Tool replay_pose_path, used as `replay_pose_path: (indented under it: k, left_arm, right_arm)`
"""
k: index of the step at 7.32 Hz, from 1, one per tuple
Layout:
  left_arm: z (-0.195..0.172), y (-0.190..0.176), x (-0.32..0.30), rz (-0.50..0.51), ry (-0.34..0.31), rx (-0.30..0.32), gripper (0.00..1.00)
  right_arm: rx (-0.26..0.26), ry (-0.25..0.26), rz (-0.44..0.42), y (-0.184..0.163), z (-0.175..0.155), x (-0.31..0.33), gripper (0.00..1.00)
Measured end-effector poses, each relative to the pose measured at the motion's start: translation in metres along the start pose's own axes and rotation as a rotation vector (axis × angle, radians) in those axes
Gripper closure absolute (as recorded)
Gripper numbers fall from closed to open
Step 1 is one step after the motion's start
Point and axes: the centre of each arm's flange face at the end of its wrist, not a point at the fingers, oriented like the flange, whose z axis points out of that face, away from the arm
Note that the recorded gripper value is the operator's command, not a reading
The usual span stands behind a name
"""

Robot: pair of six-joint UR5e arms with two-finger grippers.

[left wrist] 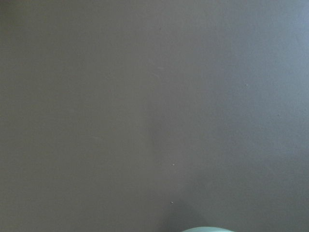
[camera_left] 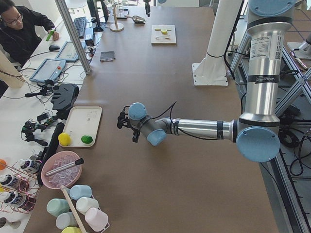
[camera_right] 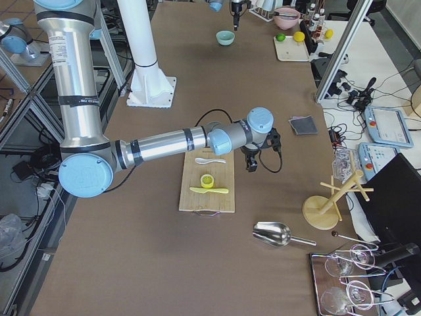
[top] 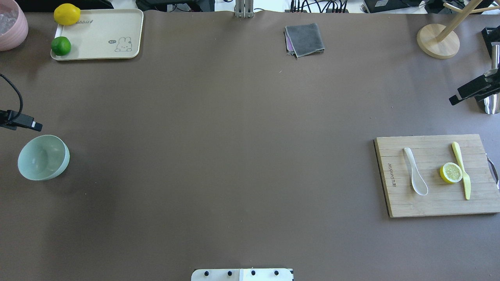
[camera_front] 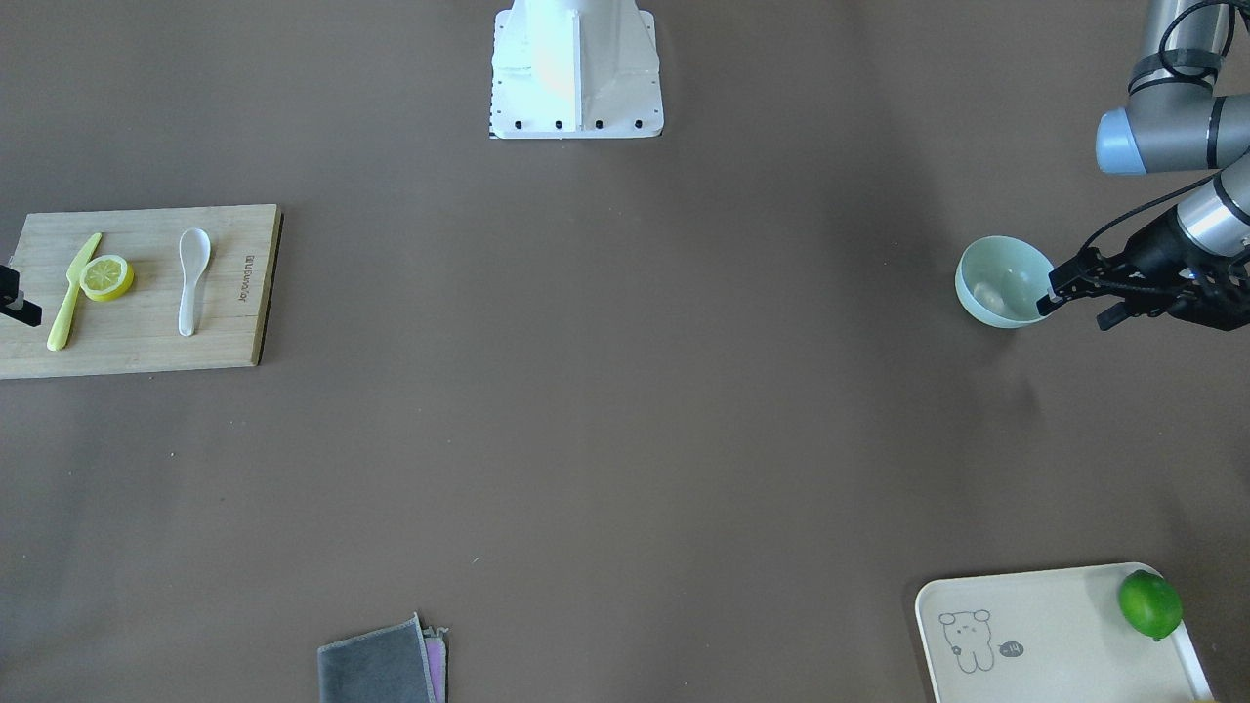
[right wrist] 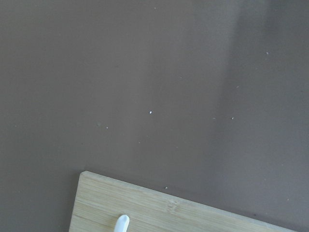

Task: Place spoon in bowl
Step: 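Grasp the pale green bowl rim with left gripper while right arm approaches board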

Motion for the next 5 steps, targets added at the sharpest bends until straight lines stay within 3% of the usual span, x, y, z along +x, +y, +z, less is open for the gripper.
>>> replay_pose_path:
  k: [3, 4, 5]
  left_arm:
    - [0.021, 0.014, -0.005, 0.001, -0.007, -0.047, 0.03]
    - [0.027, 0.023, -0.010, 0.001, -0.010, -0.064, 0.14]
    - [0.031, 0.035, -0.016, 0.002, -0.012, -0.077, 0.51]
  right_arm:
    - [-0.008, -0.007, 0.017, -0.006, 0.006, -0.015, 0.00]
    - [-0.009, -0.008, 0.017, -0.007, 0.007, -0.017, 0.00]
    - [-0.010, -0.008, 0.017, -0.007, 0.007, -0.018, 0.00]
